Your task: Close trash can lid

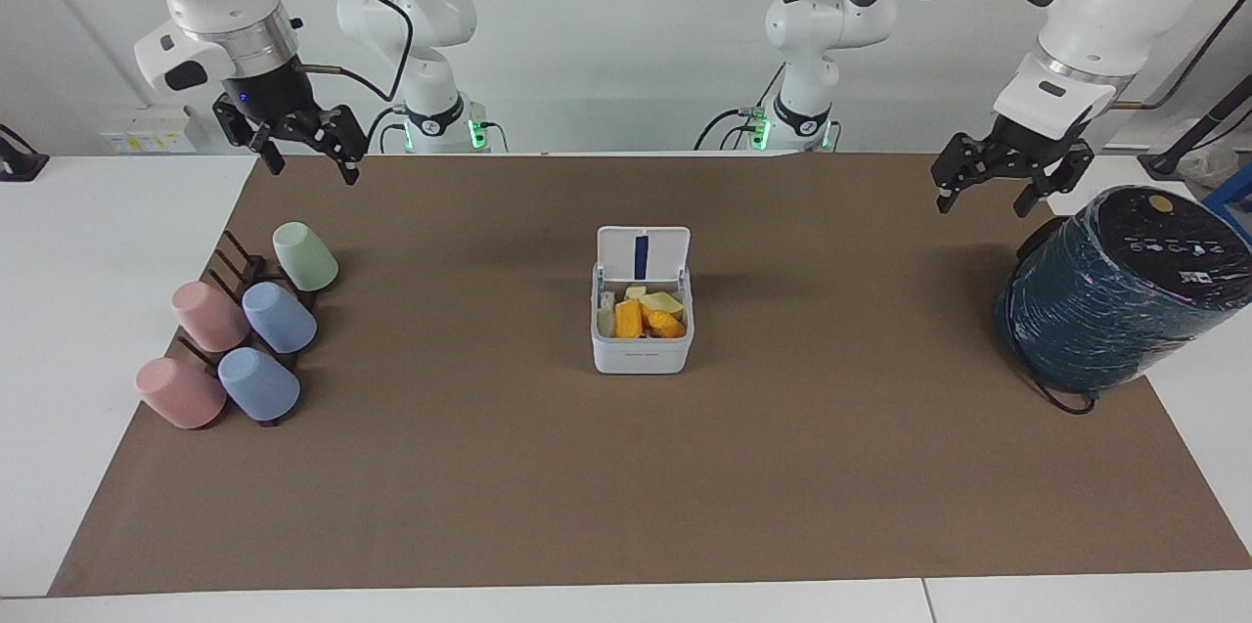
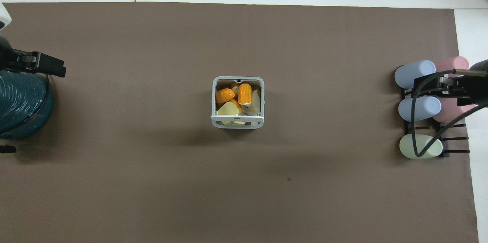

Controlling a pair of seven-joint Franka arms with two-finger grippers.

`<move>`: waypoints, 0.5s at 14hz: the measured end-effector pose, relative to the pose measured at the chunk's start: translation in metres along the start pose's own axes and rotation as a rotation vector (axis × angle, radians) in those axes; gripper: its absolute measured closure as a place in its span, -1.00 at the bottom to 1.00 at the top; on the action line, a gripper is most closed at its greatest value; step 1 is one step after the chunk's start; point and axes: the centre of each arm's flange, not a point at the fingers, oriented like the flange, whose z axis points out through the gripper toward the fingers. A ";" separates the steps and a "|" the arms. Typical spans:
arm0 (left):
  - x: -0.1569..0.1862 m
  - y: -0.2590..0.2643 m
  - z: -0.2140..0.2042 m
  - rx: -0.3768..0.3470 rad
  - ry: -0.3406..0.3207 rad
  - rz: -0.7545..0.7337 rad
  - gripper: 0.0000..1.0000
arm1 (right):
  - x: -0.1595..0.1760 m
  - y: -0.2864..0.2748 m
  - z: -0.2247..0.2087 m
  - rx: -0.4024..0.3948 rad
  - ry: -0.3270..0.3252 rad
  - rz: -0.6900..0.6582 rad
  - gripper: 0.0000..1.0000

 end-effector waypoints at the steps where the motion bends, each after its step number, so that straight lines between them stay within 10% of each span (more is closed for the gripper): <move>1: 0.000 0.000 0.000 0.000 0.000 0.001 -1.00 | 0.000 0.000 0.000 0.000 0.000 0.000 -1.00; 7: 0.000 0.002 0.001 -0.001 -0.002 0.003 -1.00 | 0.000 0.000 0.000 0.000 0.000 0.000 -1.00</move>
